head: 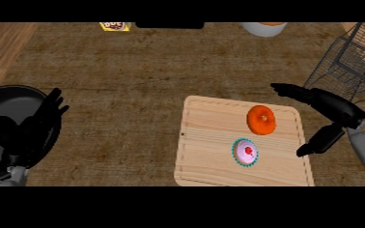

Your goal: Pick the squash from the cutting board and place it in the tiered basket

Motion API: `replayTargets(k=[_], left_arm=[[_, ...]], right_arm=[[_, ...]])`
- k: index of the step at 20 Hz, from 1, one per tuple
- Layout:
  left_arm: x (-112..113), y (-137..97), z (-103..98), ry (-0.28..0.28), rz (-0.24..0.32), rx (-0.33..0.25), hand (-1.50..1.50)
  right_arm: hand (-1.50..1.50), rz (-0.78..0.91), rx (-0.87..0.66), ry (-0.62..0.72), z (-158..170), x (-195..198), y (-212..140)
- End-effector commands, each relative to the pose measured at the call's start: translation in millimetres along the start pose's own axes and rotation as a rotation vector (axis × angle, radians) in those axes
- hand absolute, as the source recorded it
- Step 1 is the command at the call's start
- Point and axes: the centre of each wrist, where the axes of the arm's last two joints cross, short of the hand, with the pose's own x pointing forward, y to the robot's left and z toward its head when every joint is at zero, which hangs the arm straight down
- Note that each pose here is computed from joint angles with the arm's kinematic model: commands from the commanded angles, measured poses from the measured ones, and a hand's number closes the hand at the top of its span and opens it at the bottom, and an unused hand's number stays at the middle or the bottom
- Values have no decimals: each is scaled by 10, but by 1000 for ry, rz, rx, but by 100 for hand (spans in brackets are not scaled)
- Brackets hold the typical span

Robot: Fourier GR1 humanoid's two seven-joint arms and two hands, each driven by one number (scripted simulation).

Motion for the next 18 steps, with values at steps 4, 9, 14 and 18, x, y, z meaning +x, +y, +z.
replayTargets(k=[4,9,14,18], left_arm=[[-343,8,81,119,7,21,0],[-353,117,16,120,-14,27,0],[-323,59,37,123,3,32,0],[-403,35,62,141,-5,35,0]], right_arm=[[-150,62,151,36,-418,392,-304],[-150,100,228,116,-535,540,-285],[-150,143,299,213,-625,622,-311],[-150,186,294,285,-505,639,-500]])
